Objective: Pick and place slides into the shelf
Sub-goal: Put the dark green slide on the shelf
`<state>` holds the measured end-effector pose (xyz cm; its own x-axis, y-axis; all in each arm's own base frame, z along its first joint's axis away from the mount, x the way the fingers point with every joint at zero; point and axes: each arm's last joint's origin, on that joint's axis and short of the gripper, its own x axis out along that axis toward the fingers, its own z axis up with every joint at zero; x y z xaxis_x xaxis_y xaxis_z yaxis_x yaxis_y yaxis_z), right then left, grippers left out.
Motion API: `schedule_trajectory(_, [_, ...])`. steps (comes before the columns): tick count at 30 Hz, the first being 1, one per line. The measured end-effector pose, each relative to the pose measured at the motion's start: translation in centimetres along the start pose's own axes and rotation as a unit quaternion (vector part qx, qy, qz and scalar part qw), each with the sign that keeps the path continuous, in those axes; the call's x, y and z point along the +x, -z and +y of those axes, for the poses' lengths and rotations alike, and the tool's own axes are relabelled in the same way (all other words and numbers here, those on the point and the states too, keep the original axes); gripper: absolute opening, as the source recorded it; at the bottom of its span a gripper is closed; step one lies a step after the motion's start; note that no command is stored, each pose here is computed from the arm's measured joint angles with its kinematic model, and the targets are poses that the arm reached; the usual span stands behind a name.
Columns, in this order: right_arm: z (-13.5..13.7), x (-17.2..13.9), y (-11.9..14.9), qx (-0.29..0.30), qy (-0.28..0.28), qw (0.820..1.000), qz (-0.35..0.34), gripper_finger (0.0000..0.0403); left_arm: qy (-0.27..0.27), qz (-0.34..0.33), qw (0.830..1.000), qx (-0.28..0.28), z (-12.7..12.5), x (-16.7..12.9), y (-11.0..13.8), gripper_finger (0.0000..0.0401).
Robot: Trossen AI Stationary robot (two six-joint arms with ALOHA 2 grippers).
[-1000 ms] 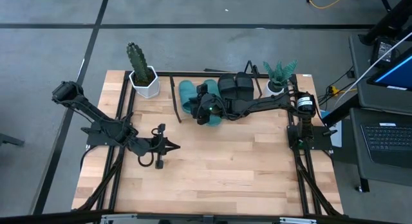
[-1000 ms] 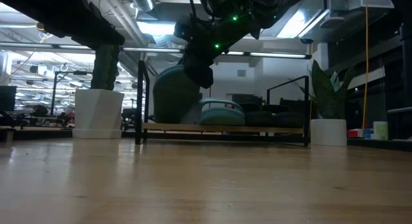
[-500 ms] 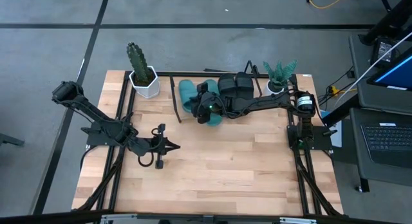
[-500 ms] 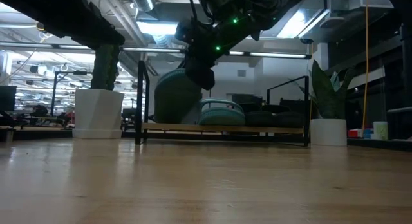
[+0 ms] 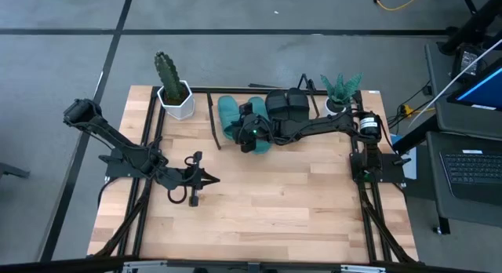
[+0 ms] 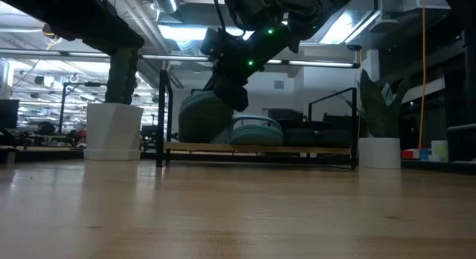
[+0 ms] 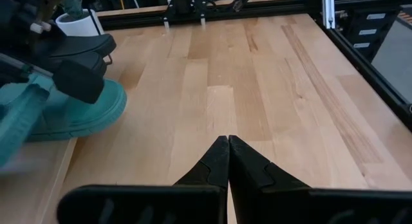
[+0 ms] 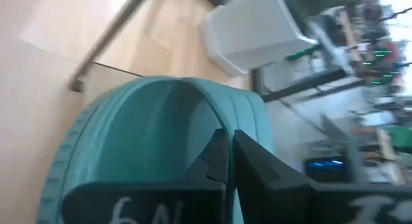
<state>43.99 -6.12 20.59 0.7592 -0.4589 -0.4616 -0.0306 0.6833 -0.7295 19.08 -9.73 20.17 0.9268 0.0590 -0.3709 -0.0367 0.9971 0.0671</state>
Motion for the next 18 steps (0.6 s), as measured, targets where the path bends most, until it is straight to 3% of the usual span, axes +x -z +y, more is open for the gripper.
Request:
schedule_trajectory(9, [0.77,0.42,0.23,0.018,-0.045,0.999,-0.016,0.0019,0.000,-0.001,1.000,0.002,0.00,0.00,-0.02,0.0000])
schedule_trajectory(18, [0.83,0.45,0.21,0.043,-0.047,0.998,-0.017,0.0049,0.000,-0.001,1.000,0.002,0.00,0.00,-0.02,0.0000])
